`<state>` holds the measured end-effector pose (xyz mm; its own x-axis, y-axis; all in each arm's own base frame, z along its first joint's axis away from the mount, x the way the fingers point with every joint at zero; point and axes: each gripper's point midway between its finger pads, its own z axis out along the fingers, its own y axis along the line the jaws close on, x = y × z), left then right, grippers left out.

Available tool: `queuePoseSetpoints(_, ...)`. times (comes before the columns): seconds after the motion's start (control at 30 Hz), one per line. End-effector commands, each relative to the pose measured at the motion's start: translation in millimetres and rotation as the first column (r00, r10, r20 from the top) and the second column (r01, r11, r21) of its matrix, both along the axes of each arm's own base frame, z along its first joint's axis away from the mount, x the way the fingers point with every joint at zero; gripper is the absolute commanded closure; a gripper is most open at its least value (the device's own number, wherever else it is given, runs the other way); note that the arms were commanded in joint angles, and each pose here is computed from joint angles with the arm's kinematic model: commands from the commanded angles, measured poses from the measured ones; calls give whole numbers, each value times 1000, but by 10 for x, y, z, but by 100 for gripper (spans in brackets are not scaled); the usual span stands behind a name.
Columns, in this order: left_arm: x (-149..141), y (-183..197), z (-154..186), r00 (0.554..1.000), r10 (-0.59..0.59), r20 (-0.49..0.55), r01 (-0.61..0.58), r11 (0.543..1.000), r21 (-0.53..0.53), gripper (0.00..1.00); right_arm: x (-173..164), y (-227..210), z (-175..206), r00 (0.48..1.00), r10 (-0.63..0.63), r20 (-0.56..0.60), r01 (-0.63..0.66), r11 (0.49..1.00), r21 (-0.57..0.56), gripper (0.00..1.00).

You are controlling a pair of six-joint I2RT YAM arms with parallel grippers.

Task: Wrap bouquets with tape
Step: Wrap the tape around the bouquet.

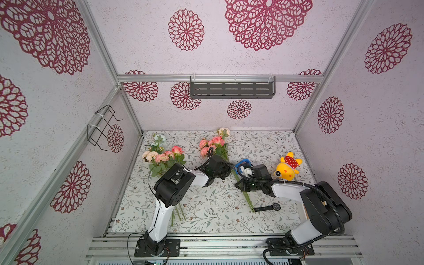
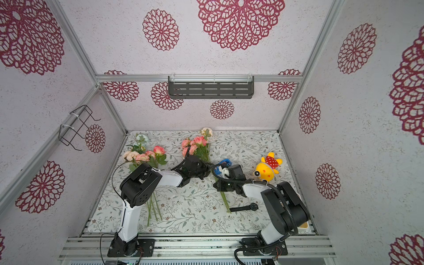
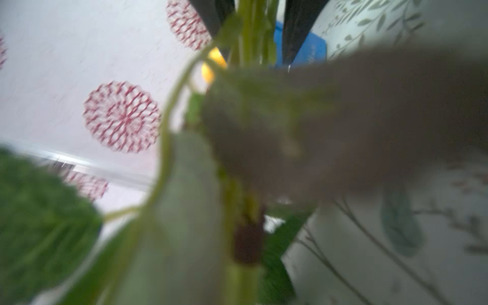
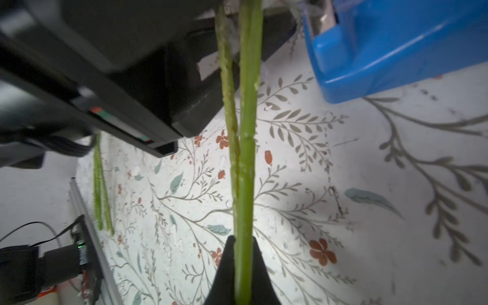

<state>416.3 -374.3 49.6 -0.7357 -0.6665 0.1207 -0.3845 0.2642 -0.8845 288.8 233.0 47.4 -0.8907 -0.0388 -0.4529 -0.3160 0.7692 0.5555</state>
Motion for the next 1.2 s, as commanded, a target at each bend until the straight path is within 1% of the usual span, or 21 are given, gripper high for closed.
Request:
queuePoseSetpoints(0.0,9,43,27,999,32,-21,-32,999,-14,52,122,-209,127,991,-16,135,46,974,-221,100)
queuePoseSetpoints(0.07,34,78,3,999,39,-30,-39,999,-12,45,148,-205,212,984,-4,177,53,961,-272,100)
queuePoseSetpoints(0.1,48,90,-3,999,42,-34,-43,999,-13,44,148,-203,237,981,8,196,52,953,-299,100)
queuePoseSetpoints(0.23,80,65,-12,999,26,-34,-26,1000,3,43,151,-182,324,962,71,262,48,905,-422,100)
queuePoseSetpoints(0.33,107,9,64,1000,10,-16,-10,1000,4,46,152,-162,304,955,122,270,29,868,-495,100)
queuePoseSetpoints(0.43,138,-33,124,1000,-1,-1,1,1000,-2,48,143,-82,281,944,172,281,1,852,-523,100)
queuePoseSetpoints(0.5,132,-72,133,1000,-13,-5,13,1000,-12,53,177,-33,309,934,180,308,13,846,-532,100)
queuePoseSetpoints(0.53,123,-93,140,1000,-18,-7,18,1000,-19,58,199,-11,299,934,185,306,11,841,-541,100)
queuePoseSetpoints(0.6,90,-139,137,999,-30,-14,30,999,-23,64,229,27,268,934,198,299,2,830,-558,100)
queuePoseSetpoints(0.67,81,-158,130,999,-36,-18,35,999,-29,72,235,92,257,929,211,303,-13,839,-544,100)
queuePoseSetpoints(0.7,81,-152,120,999,-33,-22,32,999,-31,78,240,108,260,928,209,309,-13,846,-533,100)
queuePoseSetpoints(0.73,84,-142,123,999,-31,-22,30,999,-34,87,234,120,260,927,206,312,-13,853,-523,100)
queuePoseSetpoints(0.77,89,-130,122,999,-28,-22,27,999,-34,93,231,123,263,928,198,316,-10,859,-512,100)
queuePoseSetpoints(0.8,94,-115,116,999,-25,-24,24,999,-32,97,222,122,255,929,195,315,-11,864,-503,100)
queuePoseSetpoints(0.83,95,-107,121,999,-24,-20,24,999,-31,100,206,123,247,932,190,309,-15,872,-489,100)
queuePoseSetpoints(0.9,108,-85,127,1000,-22,-13,22,999,-24,100,164,119,224,940,176,291,-26,891,-453,99)
queuePoseSetpoints(1.0,133,-85,157,1000,-25,8,25,999,-20,100,106,81,204,967,112,230,-30,943,-332,67)
queuePoseSetpoints(1.03,142,-80,167,1000,-24,13,25,999,-21,100,89,54,208,976,81,204,-21,959,-281,58)
queuePoseSetpoints(1.1,153,-81,188,999,-23,26,24,999,-22,100,64,17,241,987,28,157,-2,987,-161,46)
queuePoseSetpoints(1.17,155,-78,187,999,-22,28,23,1000,-20,100,51,-2,285,993,-9,116,14,999,-44,40)
